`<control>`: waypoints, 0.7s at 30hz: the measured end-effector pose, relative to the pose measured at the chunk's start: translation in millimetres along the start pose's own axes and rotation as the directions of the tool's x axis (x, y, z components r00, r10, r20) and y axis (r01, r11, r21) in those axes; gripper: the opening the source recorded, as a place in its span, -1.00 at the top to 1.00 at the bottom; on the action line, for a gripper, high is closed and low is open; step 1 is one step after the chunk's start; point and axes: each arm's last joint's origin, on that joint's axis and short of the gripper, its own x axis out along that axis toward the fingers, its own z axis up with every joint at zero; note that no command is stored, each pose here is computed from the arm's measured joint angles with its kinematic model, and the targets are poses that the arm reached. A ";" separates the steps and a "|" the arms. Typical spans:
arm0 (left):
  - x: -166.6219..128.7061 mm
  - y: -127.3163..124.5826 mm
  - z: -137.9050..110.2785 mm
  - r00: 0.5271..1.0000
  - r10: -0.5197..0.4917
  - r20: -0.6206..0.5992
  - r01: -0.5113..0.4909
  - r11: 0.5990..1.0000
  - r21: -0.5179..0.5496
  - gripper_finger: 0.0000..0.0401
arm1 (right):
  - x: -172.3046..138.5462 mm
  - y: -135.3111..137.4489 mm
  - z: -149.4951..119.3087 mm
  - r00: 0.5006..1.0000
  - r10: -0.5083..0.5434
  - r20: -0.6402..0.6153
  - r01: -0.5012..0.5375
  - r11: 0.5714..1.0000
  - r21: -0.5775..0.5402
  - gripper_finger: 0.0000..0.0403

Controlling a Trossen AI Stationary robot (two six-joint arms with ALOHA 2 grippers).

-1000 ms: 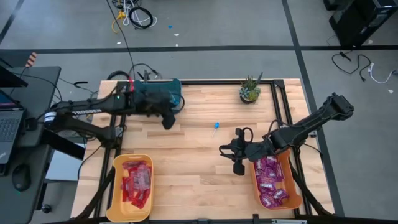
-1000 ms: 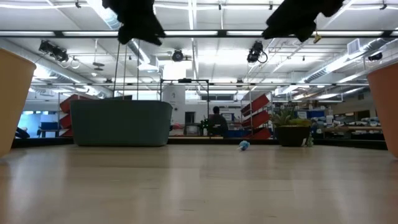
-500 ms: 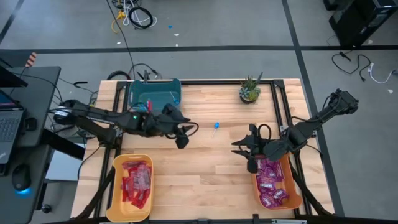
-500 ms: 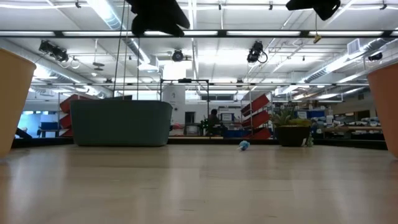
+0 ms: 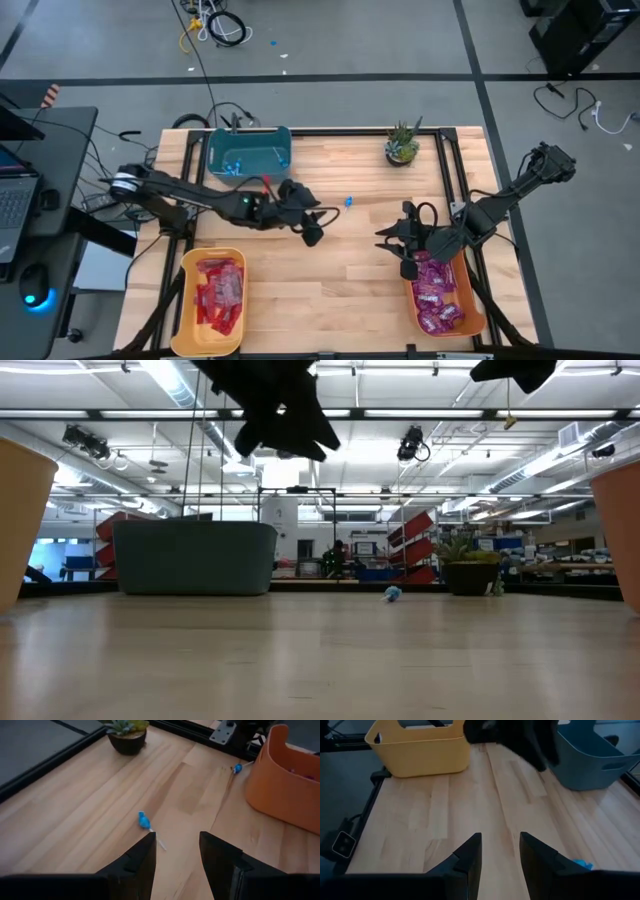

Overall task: Sort candy
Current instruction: Put the blue candy into the blue bin

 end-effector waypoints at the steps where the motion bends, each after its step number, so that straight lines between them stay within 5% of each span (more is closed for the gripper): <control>1: 4.5 -2.1 -2.7 1.000 -0.001 -0.002 0.001 1.000 0.002 0.23 | 0.1 -0.1 -0.3 1.000 -0.001 -0.002 0.001 1.000 -0.002 0.41; 21: 73.2 -15.8 -54.8 0.994 0.106 -0.038 -0.107 0.994 -0.019 0.23 | -11.0 14.1 -6.5 1.000 0.005 0.029 -0.005 1.000 -0.027 0.41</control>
